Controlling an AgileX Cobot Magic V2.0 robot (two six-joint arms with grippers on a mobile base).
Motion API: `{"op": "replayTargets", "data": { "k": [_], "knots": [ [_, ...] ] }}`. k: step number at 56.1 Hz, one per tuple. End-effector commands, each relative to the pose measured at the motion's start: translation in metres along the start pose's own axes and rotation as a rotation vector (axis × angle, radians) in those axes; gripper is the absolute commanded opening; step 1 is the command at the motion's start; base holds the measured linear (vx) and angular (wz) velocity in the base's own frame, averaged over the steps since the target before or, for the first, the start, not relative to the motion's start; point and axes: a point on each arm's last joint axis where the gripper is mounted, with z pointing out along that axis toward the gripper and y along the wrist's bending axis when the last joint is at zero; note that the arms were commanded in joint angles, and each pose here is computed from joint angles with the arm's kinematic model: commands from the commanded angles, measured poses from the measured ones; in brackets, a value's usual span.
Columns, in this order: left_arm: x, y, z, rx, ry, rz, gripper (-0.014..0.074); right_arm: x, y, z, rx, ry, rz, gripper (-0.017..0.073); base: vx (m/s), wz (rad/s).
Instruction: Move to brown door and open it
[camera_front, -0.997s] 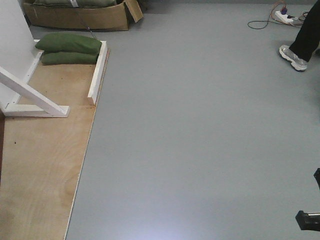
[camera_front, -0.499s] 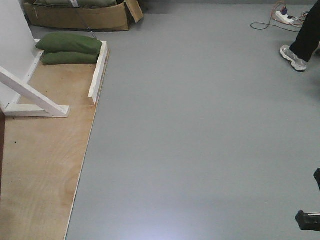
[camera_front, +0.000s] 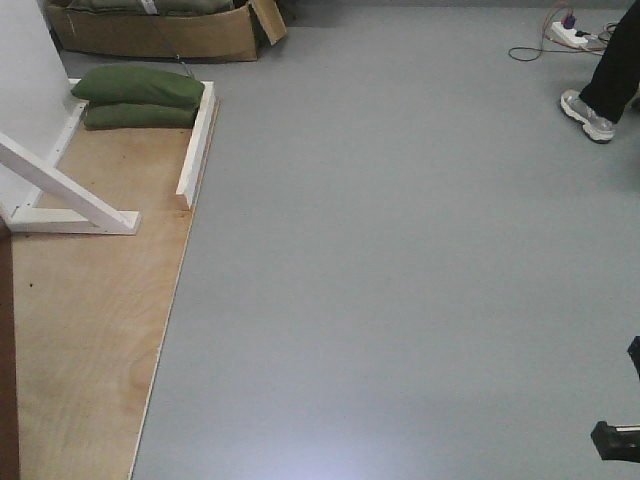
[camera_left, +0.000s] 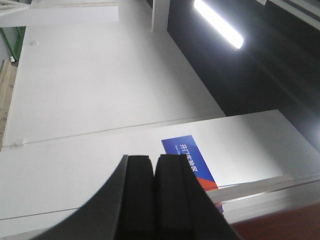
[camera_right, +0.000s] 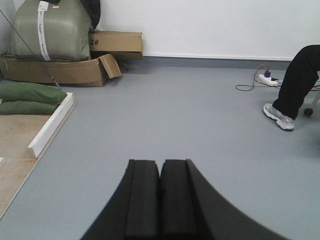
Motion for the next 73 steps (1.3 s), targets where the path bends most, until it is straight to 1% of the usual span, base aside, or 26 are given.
{"op": "replayTargets", "data": {
  "k": [1,6,8,13,17,19,22,26,30,31,32,33,34,35,36,38,42,46,49,52,55,58,64,73],
  "knots": [
    [0.005,-0.03,-0.014,0.081,0.017,-0.008,-0.0003,-0.007,-0.001,-0.001,0.007,-0.093,-0.011,0.0,0.0,0.0],
    [0.002,-0.035,-0.016,0.119,-0.015,0.015,-0.0003,-0.007,-0.001,-0.001,0.007,-0.093,-0.011,0.0,0.0,0.0],
    [0.001,-0.036,-0.017,0.128,-0.022,0.016,-0.0003,-0.007,-0.001,-0.001,0.007,-0.093,-0.011,0.0,0.0,0.0],
    [0.001,-0.037,-0.017,0.129,-0.022,0.017,-0.0003,-0.007,-0.001,-0.001,0.007,-0.093,-0.011,0.0,0.0,0.0],
    [0.001,-0.037,-0.017,0.128,-0.021,0.028,-0.0003,-0.007,-0.001,-0.001,0.007,-0.093,-0.011,0.0,0.0,0.0],
    [0.001,-0.037,-0.017,0.129,-0.023,0.048,-0.0003,-0.007,-0.001,-0.001,0.007,-0.093,-0.011,0.0,0.0,0.0],
    [0.0,-0.037,-0.017,0.131,-0.031,0.096,-0.0003,-0.007,-0.001,-0.001,0.007,-0.093,-0.011,0.0,0.0,0.0],
    [-0.001,-0.037,-0.017,0.127,-0.037,0.197,-0.0003,-0.007,-0.001,-0.001,0.007,-0.093,-0.011,0.0,0.0,0.0],
    [0.001,-0.036,-0.017,0.113,-0.031,0.319,-0.0003,-0.007,-0.001,-0.001,0.007,-0.093,-0.011,0.0,0.0,0.0],
    [0.001,-0.035,-0.017,0.106,-0.024,0.361,-0.0003,-0.007,-0.001,-0.001,0.007,-0.093,-0.011,0.0,0.0,0.0],
    [0.002,-0.034,-0.016,0.1,-0.018,0.39,-0.0003,-0.007,-0.001,-0.001,0.007,-0.093,-0.011,0.0,0.0,0.0],
    [0.003,-0.033,-0.016,0.09,-0.006,0.438,-0.0003,-0.007,-0.001,-0.001,0.007,-0.093,-0.011,0.0,0.0,0.0],
    [0.004,-0.032,-0.016,0.084,0.003,0.471,-0.0003,-0.007,-0.001,-0.001,0.007,-0.093,-0.011,0.0,0.0,0.0],
    [0.005,-0.031,-0.016,0.075,0.016,0.521,-0.0003,-0.007,-0.001,-0.001,0.007,-0.093,-0.011,0.0,0.0,0.0],
    [0.006,-0.03,-0.016,0.068,0.027,0.553,-0.0003,-0.007,-0.001,-0.001,0.007,-0.093,-0.011,0.0,0.0,0.0],
    [0.007,-0.029,-0.016,0.058,0.045,0.642,-0.0003,-0.007,-0.001,-0.001,0.007,-0.093,-0.011,0.0,0.0,0.0],
    [0.009,-0.027,-0.016,0.051,0.063,0.775,-0.0003,-0.007,-0.001,-0.001,0.007,-0.093,-0.011,0.0,0.0,0.0],
    [0.011,-0.025,-0.016,0.041,0.096,0.881,-0.0003,-0.007,-0.001,-0.001,0.007,-0.093,-0.011,0.0,0.0,0.0],
    [0.013,-0.022,-0.017,0.03,0.133,0.939,-0.0003,-0.007,-0.001,-0.001,0.007,-0.093,-0.011,0.0,0.0,0.0],
    [0.016,-0.019,-0.017,0.017,0.175,0.967,-0.0003,-0.007,-0.001,-0.001,0.007,-0.093,-0.011,0.0,0.0,0.0],
    [0.017,-0.018,-0.018,0.011,0.192,0.963,-0.0003,-0.007,-0.001,-0.001,0.007,-0.093,-0.011,0.0,0.0,0.0],
    [0.016,-0.018,-0.017,0.012,0.182,0.956,-0.0003,-0.007,-0.001,-0.001,0.007,-0.093,-0.011,0.0,0.0,0.0],
    [0.016,-0.019,-0.017,0.015,0.173,0.957,-0.0003,-0.007,-0.001,-0.001,0.007,-0.093,-0.011,0.0,0.0,0.0],
    [0.025,-0.014,-0.018,0.001,0.255,0.951,-0.0003,-0.007,-0.001,-0.001,0.007,-0.093,-0.011,0.0,0.0,0.0]
  ]
}}
